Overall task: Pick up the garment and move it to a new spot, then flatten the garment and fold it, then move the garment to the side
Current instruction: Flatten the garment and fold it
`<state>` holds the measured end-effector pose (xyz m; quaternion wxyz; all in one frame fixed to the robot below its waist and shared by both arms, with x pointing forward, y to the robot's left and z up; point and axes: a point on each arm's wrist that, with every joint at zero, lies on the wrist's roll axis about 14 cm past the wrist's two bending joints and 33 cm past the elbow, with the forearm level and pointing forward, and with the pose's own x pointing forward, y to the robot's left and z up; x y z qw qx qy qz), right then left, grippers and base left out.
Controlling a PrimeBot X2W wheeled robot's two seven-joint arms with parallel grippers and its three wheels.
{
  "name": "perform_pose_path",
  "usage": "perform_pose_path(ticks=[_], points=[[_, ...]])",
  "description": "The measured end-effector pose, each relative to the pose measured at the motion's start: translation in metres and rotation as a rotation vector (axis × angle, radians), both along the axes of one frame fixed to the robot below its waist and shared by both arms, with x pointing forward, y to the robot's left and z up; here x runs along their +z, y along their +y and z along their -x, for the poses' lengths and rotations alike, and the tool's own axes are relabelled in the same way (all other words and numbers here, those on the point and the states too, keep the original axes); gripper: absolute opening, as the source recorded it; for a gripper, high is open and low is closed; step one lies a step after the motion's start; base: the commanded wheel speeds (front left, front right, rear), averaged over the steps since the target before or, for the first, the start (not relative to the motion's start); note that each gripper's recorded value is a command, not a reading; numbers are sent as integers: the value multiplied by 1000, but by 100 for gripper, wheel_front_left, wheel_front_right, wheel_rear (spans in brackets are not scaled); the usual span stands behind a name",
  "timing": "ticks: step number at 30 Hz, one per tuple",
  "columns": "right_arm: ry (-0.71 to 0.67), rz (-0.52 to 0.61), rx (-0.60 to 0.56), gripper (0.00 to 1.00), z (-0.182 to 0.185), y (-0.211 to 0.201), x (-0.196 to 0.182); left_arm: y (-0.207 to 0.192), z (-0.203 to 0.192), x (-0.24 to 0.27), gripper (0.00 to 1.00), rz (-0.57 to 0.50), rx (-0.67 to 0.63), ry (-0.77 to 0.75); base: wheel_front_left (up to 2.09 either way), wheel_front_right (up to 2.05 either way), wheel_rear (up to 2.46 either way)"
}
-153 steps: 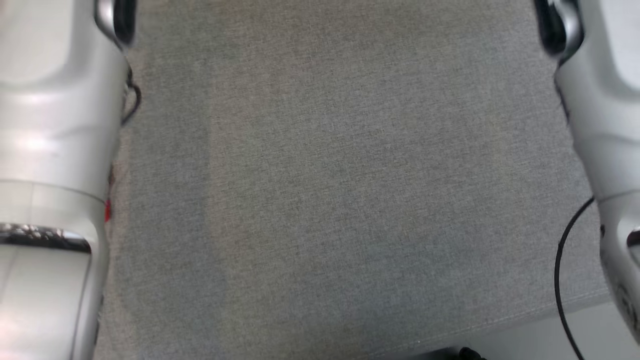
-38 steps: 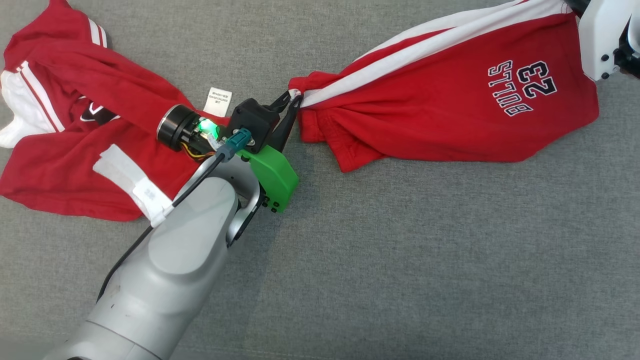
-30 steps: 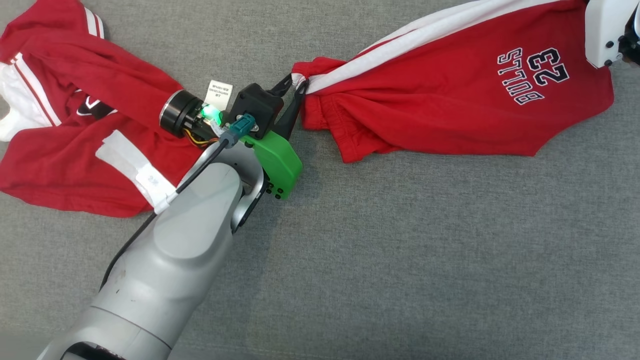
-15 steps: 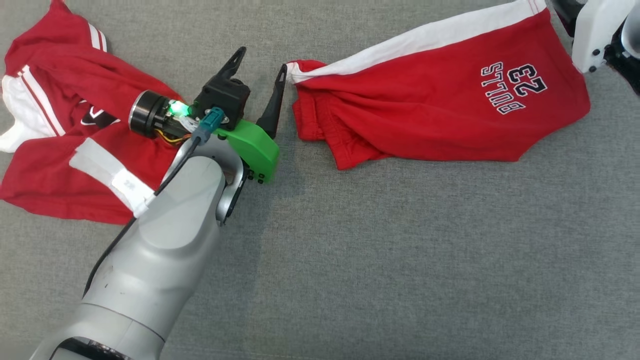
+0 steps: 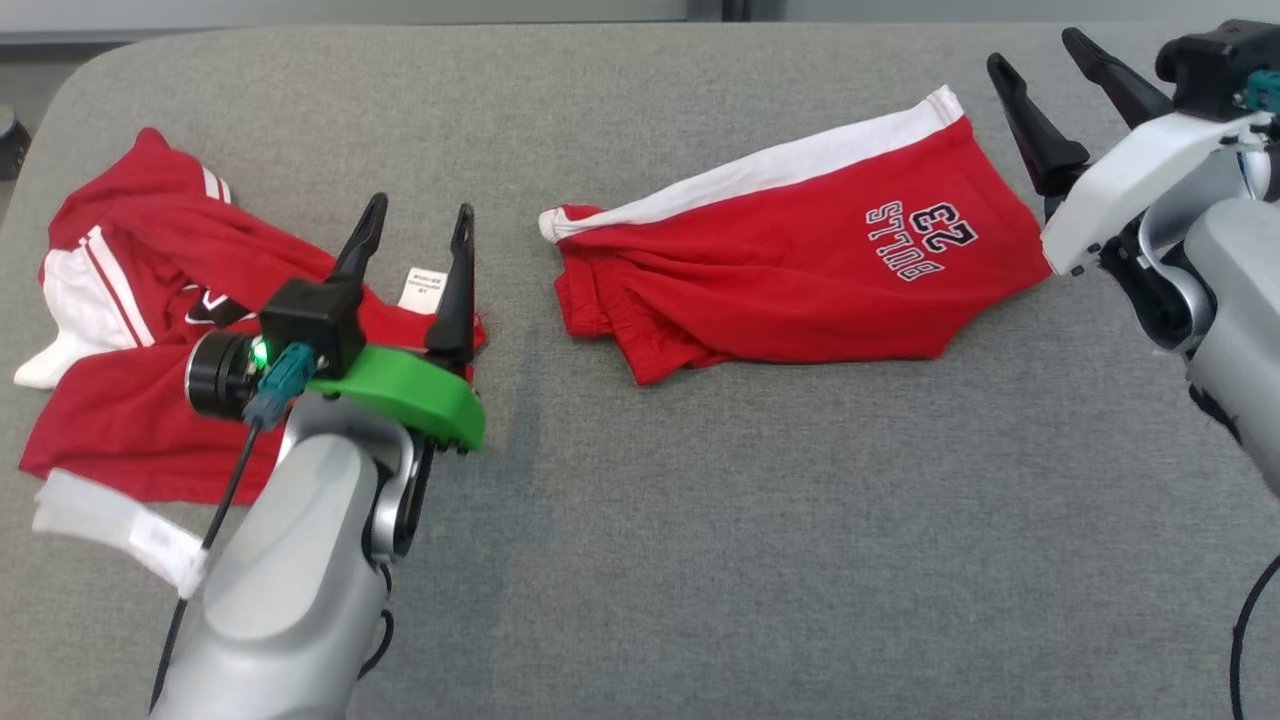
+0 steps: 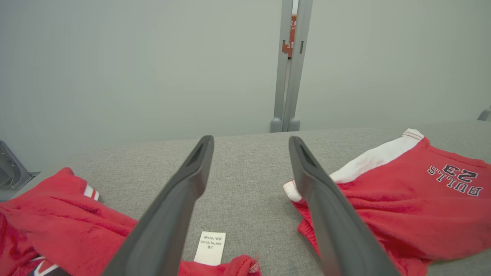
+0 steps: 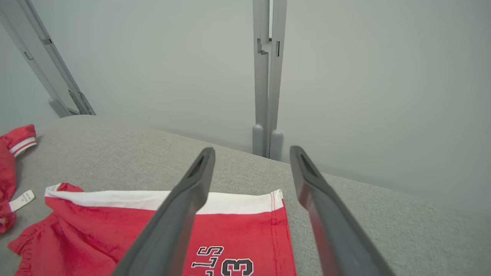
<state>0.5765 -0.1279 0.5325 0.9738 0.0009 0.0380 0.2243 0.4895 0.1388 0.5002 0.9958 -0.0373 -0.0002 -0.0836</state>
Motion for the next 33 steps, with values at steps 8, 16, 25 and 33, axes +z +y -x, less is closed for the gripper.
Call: perform_pose_path(ticks=[8, 16, 25, 33], points=[[-49, -104, -123, 100, 62, -33, -6, -13, 43, -1, 100, 114, -15, -8, 0, 0, 0], [-109, -166, -226, 100, 121, -42, -8, -23, 75, 6, 100, 169, -32, -43, 0, 0, 0], [-105, -195, -279, 100, 145, -44, -15, -27, 92, -4, 100, 155, -48, -23, 0, 0, 0], [40, -286, -319, 100, 135, -40, -54, -25, 89, -18, 100, 126, -49, 11, 0, 0, 0]])
